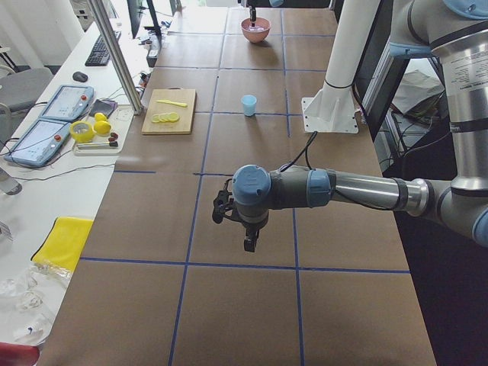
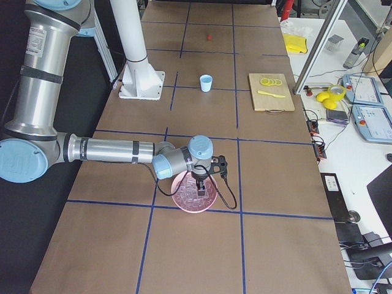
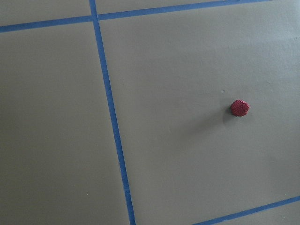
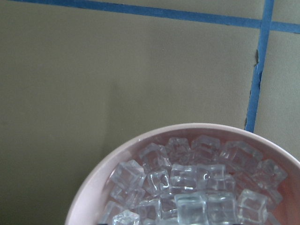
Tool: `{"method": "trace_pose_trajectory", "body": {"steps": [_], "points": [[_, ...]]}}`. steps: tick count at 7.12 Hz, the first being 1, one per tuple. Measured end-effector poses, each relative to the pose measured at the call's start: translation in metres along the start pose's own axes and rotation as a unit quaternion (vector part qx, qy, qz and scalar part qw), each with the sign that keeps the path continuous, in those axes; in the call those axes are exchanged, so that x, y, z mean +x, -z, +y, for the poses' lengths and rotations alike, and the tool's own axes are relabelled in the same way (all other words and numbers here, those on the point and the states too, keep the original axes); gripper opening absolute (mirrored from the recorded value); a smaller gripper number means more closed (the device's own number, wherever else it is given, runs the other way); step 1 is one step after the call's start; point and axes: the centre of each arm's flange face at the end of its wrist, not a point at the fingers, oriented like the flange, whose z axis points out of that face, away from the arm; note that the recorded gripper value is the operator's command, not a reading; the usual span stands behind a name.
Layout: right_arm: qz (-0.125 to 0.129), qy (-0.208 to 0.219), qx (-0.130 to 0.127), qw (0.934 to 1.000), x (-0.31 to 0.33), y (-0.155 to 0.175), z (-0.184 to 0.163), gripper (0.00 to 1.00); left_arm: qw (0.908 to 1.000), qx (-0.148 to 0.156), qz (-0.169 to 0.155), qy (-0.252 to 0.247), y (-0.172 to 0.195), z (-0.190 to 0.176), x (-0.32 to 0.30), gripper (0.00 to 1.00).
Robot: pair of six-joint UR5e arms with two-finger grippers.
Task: Put ice and strawberries in cup
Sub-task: 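Grasp a third ice cube from the pink bowl with the right gripper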
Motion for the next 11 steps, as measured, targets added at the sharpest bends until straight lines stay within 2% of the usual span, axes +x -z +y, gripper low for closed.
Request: {"method": "trace_pose_trajectory", "body": {"steps": [4,9,11], "points": [[0.003,0.002,-0.005,1.0000,0.004,-0.014,-0.013,0.87,1.0000,0.000,0.000,0.000,0.000,0.000,0.000,1.00],[0.007,-0.006,-0.015,0.9998,0.015,-0.024,-0.008,0.74,1.0000,-0.001,0.000,0.000,-0.001,0.000,-0.001,1.00],[0.008,-0.009,-0.018,0.9998,0.018,-0.026,-0.005,0.48,1.0000,-0.002,0.000,0.000,-0.001,0.000,-0.001,1.00]]}}
